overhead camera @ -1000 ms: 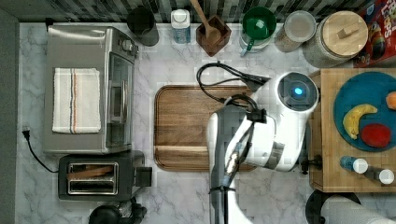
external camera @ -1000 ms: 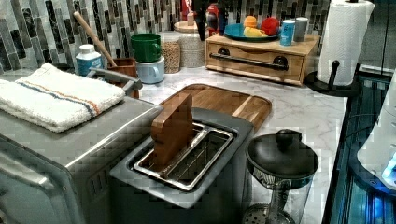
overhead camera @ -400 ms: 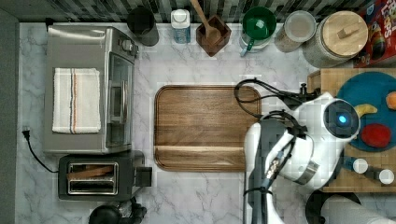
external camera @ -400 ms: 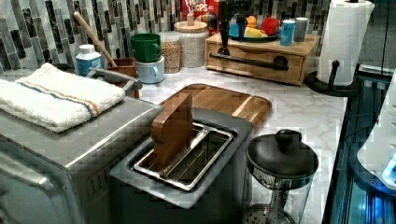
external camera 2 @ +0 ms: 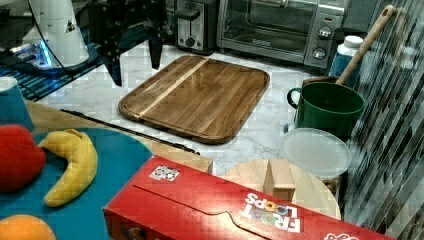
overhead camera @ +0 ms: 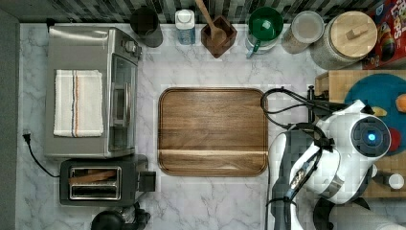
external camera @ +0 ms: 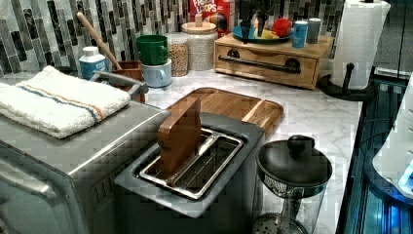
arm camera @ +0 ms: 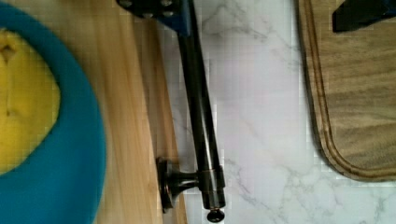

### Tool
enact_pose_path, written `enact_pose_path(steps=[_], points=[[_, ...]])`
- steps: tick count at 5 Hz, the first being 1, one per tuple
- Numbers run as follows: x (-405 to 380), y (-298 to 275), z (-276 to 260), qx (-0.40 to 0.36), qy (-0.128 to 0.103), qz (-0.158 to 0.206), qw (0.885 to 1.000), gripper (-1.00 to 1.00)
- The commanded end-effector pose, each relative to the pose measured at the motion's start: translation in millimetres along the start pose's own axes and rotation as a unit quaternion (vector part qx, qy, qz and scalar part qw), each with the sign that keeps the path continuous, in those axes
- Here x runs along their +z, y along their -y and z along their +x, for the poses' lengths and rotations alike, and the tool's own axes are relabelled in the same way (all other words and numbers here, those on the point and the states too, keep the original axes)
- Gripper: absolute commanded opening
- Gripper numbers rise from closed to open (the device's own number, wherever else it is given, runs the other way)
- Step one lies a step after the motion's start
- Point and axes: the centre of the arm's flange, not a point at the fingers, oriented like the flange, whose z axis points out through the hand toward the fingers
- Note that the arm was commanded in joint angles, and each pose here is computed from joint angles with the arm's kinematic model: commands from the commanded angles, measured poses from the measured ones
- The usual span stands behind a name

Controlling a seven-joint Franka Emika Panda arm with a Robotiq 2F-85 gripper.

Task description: Open the drawer.

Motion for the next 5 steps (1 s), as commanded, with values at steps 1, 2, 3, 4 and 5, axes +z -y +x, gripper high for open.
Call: enact_pose_path(steps=[1, 2, 3, 4, 5], points=[[34.1, 16.9, 6.5, -0.072, -0.022, 0.007, 0.997, 1.0], [43.7, 3.2, 2.0, -0.077, -0.035, 0.001, 0.996, 1.0], [57.3, -12.9, 0.4, -0.087, -0.047, -0.002, 0.995, 1.0], [70.2, -22.0, -1.7, -0.081, -0.058, -0.003, 0.995, 1.0], [87.5, -25.7, -8.9, -0.068, -0.06, 0.002, 0.996, 1.0]])
